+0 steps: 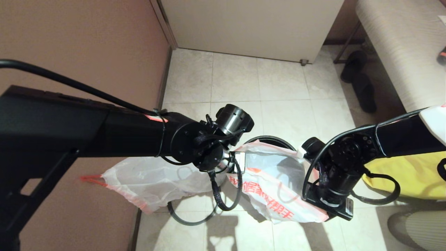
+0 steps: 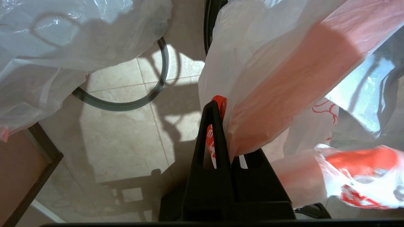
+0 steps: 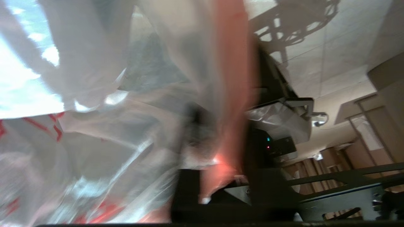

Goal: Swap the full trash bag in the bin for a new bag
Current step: Put the new garbage bag on the trash can

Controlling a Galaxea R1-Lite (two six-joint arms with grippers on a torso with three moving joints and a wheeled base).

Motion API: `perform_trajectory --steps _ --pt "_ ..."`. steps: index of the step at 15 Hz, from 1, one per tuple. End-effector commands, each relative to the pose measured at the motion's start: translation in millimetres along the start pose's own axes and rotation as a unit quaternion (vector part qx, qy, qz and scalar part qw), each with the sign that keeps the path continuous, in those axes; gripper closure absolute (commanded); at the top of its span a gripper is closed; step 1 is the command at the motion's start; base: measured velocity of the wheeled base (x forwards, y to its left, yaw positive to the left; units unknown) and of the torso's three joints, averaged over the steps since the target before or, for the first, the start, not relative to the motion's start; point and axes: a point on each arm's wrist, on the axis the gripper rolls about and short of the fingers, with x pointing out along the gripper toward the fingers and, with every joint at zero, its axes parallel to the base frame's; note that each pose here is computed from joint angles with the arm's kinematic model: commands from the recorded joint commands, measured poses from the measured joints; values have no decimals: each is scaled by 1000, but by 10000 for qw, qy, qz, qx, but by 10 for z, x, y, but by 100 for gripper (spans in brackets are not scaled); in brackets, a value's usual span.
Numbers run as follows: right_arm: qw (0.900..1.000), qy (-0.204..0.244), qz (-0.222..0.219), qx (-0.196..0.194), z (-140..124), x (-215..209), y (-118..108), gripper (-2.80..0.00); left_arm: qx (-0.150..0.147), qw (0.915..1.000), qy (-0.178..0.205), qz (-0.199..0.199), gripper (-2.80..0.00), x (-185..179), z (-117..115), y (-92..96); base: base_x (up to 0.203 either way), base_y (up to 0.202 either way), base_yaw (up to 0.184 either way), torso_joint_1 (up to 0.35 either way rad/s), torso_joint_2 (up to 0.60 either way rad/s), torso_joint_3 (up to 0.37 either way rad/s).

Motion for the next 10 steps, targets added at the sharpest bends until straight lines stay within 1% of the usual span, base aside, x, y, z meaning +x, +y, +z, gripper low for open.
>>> perform_trajectory --steps 1,2,3,6,7,8,9,10 --pt "9998 -27 -201 13 19 82 -14 0 -80 9999 -88 1 0 59 15 12 0 0 0 0 0 0" --pt "9992 -206 -339 -13 61 98 -33 0 -127 9997 -193 -39 0 74 35 11 0 0 0 0 0 0" --pt "9986 -354 -377 -54 121 85 -46 0 -148 9995 -280 -68 0 95 55 8 0 0 0 0 0 0" --pt "9965 -834 -22 44 374 -163 -12 0 -323 9980 -531 -107 0 90 163 65 0 0 0 0 0 0" --pt "9942 -1068 147 49 394 -334 -30 0 -459 9958 -775 -191 0 25 237 101 0 0 0 0 0 0" --pt "9907 -1320 338 -30 397 -497 -43 0 -531 9942 -906 -235 0 -3 256 127 0 0 0 0 0 0" --pt "9844 -1670 526 -177 420 -583 -14 0 -564 9938 -930 -235 0 19 225 163 0 0 0 0 0 0" --pt "9788 -1963 454 -367 446 -547 16 0 -589 9933 -959 -253 0 73 163 187 0 0 0 0 0 0"
